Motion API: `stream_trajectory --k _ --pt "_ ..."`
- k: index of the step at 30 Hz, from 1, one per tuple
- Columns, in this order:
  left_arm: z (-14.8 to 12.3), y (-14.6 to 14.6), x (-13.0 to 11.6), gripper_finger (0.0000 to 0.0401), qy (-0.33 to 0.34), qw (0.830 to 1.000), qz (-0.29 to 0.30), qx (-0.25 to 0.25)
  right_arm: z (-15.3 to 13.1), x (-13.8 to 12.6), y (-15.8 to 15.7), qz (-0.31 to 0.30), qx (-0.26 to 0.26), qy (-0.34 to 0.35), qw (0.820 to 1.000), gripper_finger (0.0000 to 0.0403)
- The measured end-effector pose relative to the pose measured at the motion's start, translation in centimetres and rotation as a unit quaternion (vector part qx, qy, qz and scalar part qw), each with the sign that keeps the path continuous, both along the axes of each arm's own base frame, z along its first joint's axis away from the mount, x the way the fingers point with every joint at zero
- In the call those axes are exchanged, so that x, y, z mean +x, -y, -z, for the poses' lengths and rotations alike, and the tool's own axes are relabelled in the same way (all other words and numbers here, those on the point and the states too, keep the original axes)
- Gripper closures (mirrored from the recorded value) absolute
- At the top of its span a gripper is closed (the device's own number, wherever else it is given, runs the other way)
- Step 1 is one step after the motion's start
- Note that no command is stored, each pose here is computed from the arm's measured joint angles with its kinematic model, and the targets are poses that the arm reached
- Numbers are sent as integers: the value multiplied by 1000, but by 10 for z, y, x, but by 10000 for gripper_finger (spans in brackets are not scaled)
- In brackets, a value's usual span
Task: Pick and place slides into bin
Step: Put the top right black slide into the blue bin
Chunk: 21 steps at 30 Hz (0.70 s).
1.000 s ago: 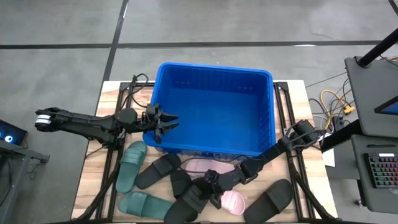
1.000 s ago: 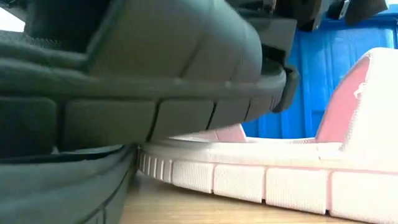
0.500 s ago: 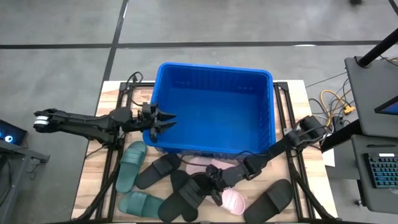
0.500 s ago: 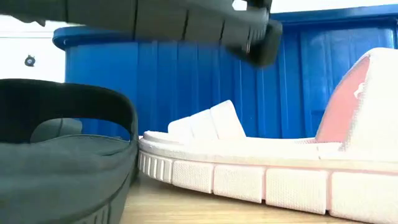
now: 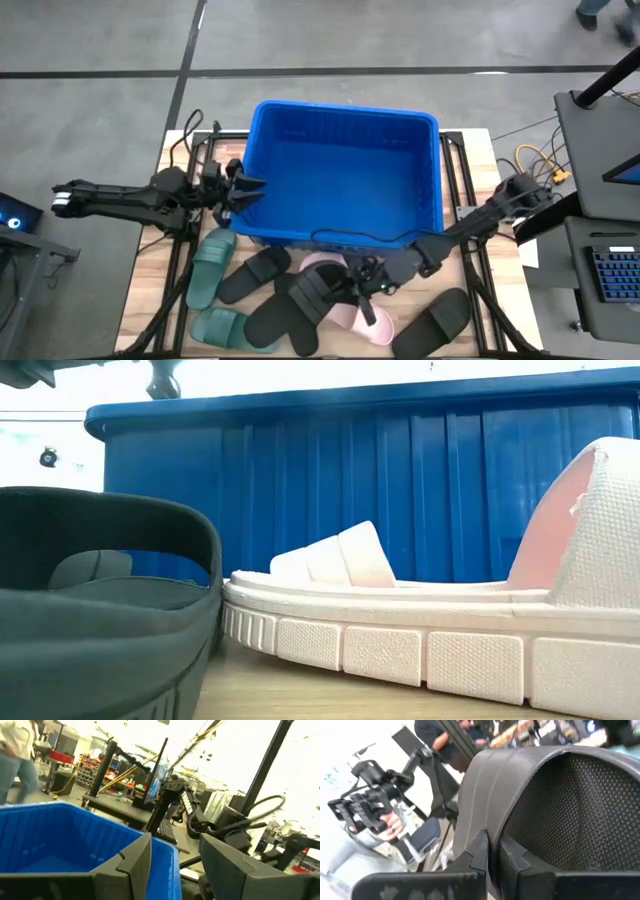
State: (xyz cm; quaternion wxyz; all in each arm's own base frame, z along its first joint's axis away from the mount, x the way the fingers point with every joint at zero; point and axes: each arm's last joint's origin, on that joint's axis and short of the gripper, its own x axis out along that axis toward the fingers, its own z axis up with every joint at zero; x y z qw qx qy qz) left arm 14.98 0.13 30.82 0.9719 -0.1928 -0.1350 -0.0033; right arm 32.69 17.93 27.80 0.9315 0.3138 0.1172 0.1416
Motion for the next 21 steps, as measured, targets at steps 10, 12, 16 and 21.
stream_trajectory --k 10,12,16,21 --pt "-2 0 -4 248 9 1000 7 -21 -47 -23 18 70 -16 74 995 391" --pt "-1 0 -3 248 5 1000 9 -26 -53 -27 21 89 -17 79 993 391" --pt "1 0 0 248 -2 998 19 -54 -61 -34 27 117 -18 81 990 391" --pt "-2 0 -2 248 11 998 19 -64 -68 -45 34 135 -32 60 989 391"
